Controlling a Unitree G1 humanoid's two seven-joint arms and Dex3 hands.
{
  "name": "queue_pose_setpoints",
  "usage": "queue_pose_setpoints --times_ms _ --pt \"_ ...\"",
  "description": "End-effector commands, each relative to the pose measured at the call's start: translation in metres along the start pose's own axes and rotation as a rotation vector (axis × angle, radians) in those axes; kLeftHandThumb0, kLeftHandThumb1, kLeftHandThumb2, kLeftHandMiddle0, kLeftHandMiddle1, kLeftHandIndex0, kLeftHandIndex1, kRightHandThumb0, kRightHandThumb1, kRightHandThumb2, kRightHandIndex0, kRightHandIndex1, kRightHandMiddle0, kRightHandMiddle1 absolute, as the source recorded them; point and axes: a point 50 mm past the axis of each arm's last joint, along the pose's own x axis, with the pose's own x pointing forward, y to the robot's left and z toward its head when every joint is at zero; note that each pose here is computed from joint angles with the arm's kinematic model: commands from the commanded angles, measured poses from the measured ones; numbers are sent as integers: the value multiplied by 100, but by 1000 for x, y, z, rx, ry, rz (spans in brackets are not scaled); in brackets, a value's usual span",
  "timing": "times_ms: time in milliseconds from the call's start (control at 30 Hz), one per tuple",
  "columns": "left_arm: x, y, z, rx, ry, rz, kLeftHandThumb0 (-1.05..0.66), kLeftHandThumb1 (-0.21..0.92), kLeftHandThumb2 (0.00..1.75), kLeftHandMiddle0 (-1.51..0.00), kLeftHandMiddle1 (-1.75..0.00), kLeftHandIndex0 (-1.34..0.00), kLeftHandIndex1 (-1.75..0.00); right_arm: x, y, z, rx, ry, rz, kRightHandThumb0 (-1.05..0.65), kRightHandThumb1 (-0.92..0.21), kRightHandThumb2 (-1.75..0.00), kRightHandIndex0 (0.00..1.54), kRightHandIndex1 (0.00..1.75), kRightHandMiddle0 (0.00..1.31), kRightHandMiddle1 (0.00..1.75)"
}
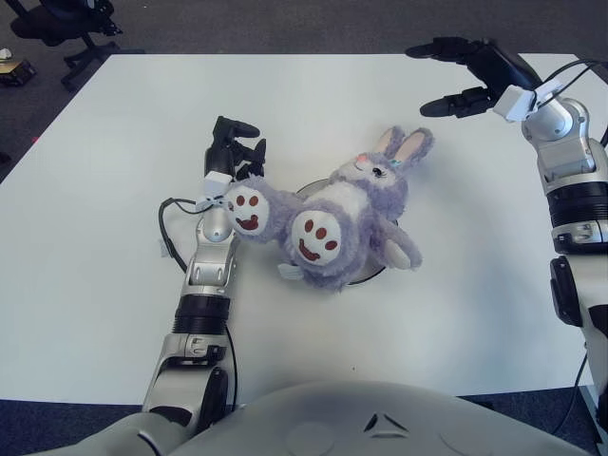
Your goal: Put the doll into the plate.
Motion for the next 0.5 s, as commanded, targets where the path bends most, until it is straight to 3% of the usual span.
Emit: queue_pose_setpoints --times_ms 0,467 --pt "1 2 0 6 1 -4 -35 92 47 -60 -169 -24 -170 2 -4 0 86 31 -74 -53 -92 -13 68 3 63 12" --pt "2 4 -2 7 6 -6 -35 92 48 -60 -170 -24 -171 -12 14 -36 136 223 -106 -45 -92 -7 76 4 68 14"
